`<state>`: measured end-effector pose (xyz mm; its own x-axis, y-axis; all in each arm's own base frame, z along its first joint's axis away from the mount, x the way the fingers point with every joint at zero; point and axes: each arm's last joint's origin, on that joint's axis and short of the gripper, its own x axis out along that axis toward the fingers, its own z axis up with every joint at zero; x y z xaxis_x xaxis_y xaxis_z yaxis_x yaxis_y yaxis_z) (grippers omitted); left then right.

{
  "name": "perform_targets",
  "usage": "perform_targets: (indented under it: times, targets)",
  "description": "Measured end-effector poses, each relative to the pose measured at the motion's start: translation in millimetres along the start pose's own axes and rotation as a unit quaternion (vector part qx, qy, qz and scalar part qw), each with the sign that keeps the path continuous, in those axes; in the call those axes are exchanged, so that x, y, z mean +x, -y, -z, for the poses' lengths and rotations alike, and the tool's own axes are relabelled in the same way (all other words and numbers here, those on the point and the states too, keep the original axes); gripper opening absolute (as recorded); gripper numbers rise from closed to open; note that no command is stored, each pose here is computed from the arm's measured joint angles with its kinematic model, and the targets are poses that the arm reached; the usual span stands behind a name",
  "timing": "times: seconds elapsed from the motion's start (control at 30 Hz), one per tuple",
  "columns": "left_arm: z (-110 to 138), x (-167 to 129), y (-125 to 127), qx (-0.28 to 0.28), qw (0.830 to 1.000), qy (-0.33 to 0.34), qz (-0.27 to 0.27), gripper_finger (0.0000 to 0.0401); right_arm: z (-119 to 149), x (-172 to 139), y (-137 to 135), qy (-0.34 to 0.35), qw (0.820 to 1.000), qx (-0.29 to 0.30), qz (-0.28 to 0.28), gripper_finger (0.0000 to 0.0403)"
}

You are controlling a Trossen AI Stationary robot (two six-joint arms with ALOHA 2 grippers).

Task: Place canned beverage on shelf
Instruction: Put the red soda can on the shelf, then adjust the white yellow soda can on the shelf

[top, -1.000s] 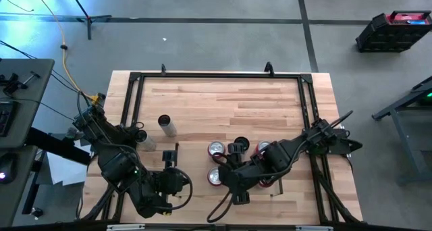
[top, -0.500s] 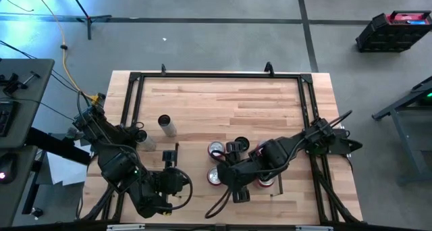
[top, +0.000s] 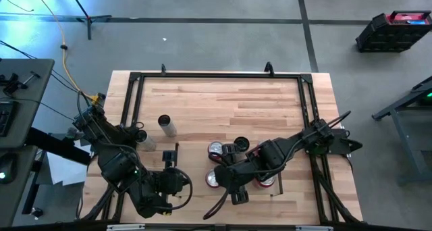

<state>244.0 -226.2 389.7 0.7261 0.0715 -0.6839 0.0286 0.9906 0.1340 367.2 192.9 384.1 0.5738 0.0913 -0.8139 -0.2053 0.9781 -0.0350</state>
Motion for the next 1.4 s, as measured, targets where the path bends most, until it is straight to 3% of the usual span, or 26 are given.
perform_targets:
  times: [0.43, 0.63, 0.83, 1.13, 1.4]
  targets:
    - [7, 7, 4, 0.008, 1.0, -0.013, 0.003, 0.0, -3, -11, 1, 0.02, 1.0, -0.014, -0.01, 0.0228]
    - [12, 18, 8, 0.013, 1.0, -0.009, 0.002, 0.0, -4, -35, 1, 0.057, 0.998, -0.013, -0.014, 0.0228]
    - [17, 24, 12, 0.015, 1.0, -0.011, 0.006, 0.0, 7, -78, -16, 0.101, 0.995, -0.005, -0.014, 0.0228]
    - [18, 17, 24, 0.017, 0.999, 0.018, 0.021, 0.0, 39, -115, -73, 0.129, 0.991, -0.018, 0.025, 0.0228]
    - [16, 16, 25, 0.01, 0.999, 0.029, 0.024, 0.0, 71, -119, -77, 0.079, 0.986, 0.072, 0.128, 0.0228]
